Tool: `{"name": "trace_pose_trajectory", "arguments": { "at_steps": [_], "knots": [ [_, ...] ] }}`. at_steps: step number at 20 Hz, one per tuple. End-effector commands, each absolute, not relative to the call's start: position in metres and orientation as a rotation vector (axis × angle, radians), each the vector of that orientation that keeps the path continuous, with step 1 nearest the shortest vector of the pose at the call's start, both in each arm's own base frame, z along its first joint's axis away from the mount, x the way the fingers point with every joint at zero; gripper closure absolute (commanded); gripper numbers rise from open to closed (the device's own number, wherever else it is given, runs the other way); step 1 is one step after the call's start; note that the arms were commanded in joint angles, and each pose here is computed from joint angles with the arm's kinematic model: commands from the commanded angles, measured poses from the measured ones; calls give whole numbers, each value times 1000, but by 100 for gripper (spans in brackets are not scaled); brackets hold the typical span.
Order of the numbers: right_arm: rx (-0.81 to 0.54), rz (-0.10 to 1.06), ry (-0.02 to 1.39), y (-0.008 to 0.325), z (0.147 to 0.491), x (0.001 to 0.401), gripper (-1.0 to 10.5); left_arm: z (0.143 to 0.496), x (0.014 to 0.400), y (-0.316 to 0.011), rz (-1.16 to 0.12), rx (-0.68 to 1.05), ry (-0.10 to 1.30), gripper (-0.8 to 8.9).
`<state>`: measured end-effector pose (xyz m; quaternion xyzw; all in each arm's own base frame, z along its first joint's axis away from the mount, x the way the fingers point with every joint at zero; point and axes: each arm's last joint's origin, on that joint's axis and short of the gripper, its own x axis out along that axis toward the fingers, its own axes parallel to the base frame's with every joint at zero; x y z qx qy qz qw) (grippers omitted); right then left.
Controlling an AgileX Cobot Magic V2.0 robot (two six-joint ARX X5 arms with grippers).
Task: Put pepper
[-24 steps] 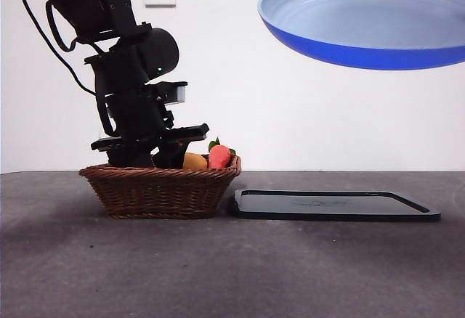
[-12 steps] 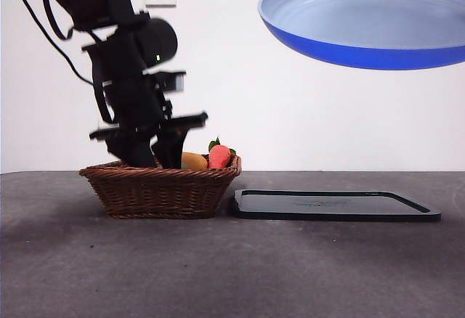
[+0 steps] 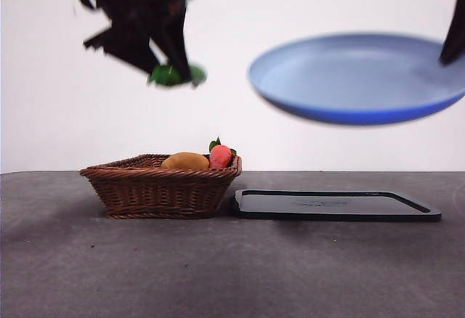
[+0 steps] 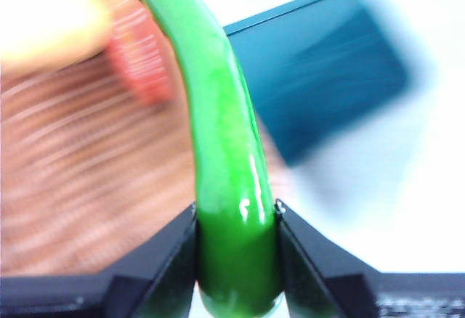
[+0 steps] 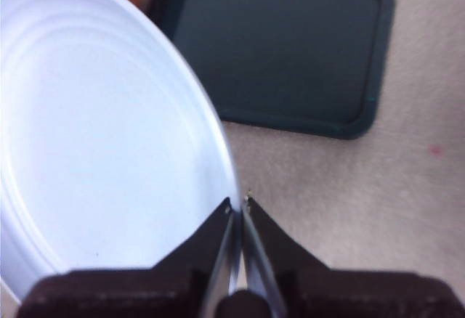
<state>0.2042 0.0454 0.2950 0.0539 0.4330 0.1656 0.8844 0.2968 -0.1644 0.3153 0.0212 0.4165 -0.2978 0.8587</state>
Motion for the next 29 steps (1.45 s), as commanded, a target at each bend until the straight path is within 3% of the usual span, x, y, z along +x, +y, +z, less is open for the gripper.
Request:
{"name": "trace_pose_trajectory", "arguments": {
  "at_steps": [1, 6, 14, 20, 23, 29],
  "knots": [
    [155, 332, 934, 50, 284, 227, 941, 331, 281, -179, -753, 24, 842, 729],
    [286, 370, 1004, 59, 257, 258, 941, 325, 249, -227, -931, 106, 873, 729],
    [372, 408, 1113, 57, 253, 251, 941, 267, 249, -284, -871, 408, 871, 729],
    [384, 418, 1134, 57, 252, 249, 941, 255, 251, -289, -880, 420, 899, 715],
    [384, 417, 1135, 57, 252, 249, 941, 254, 249, -288, -879, 430, 923, 609],
    [401, 403, 1151, 57, 251, 248, 941, 254, 247, -289, -886, 436, 933, 604]
  ]
}}
